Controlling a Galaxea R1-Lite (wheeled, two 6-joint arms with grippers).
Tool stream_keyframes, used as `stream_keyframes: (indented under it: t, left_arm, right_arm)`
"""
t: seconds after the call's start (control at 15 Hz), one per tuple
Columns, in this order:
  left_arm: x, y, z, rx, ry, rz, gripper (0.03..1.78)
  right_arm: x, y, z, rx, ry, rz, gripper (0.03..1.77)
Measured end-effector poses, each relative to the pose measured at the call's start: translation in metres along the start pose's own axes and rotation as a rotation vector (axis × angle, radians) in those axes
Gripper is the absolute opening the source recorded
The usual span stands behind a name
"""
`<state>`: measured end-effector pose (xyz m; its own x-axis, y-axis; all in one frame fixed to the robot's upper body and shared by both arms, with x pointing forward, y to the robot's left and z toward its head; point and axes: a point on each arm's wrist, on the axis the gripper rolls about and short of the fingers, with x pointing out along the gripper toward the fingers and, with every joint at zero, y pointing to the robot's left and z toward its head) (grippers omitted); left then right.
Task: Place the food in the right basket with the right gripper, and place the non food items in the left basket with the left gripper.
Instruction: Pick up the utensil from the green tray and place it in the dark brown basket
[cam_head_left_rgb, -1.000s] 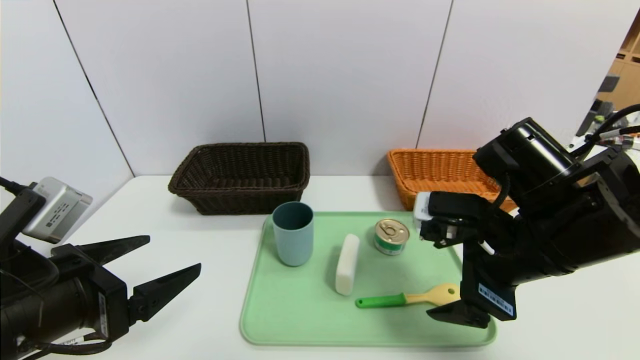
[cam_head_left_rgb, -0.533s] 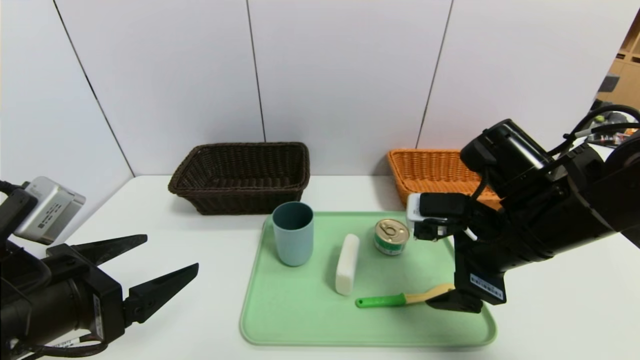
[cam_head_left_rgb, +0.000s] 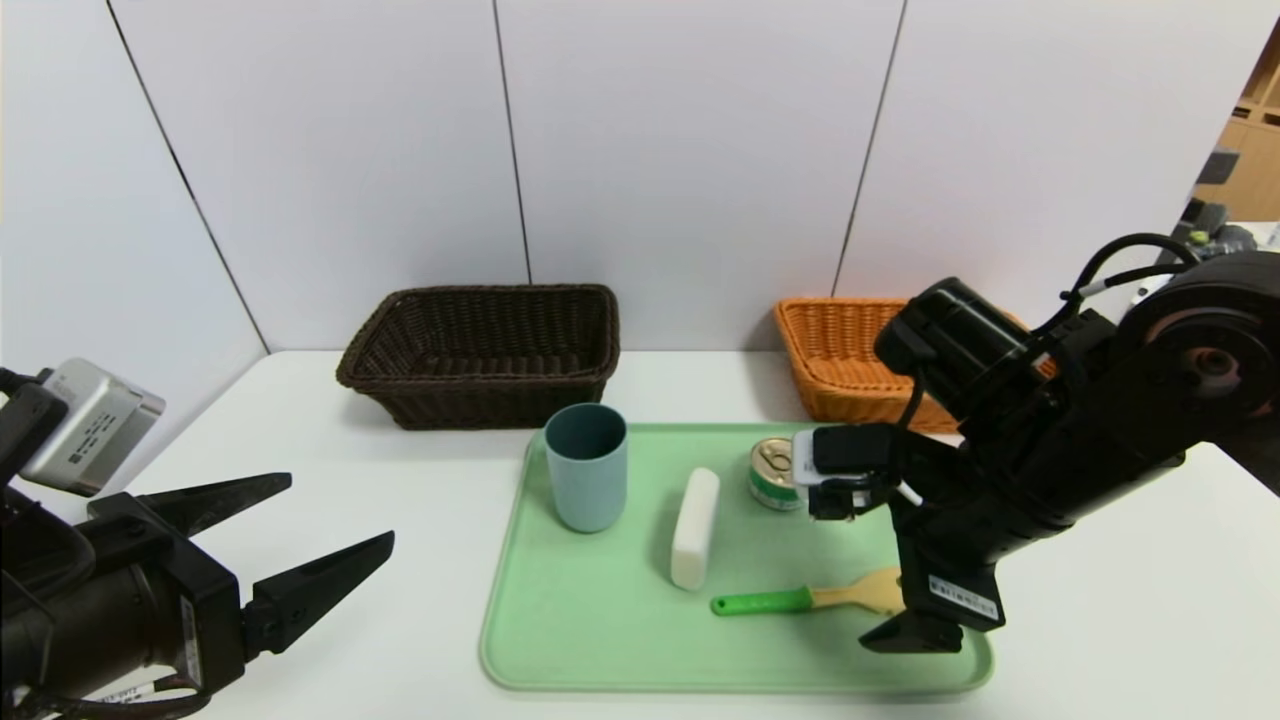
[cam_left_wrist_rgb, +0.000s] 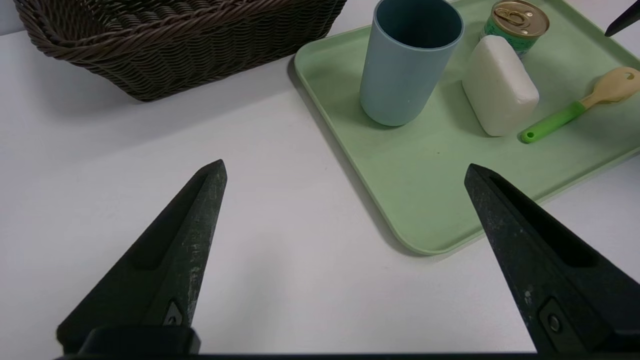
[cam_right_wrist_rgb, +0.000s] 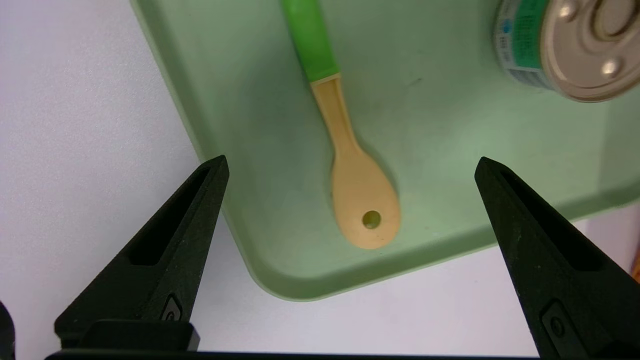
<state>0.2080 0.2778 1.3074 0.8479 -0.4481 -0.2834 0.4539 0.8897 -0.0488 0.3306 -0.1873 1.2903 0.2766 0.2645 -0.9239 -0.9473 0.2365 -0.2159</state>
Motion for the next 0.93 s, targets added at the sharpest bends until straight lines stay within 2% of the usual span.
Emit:
stream_keyframes:
  t: [0.53,0.93]
  left_arm:
    - [-0.001,0.000,0.000,0.000,-0.004,0.002,1.69]
    - [-0.001,0.000,-0.002,-0.001,0.003,0.000,1.69]
  right_arm:
    - [0.013,0.012,0.006,-0.036,0.039,0.051,1.70]
    - [0.023,0.013,0.002,-0.030,0.068,0.080,1.70]
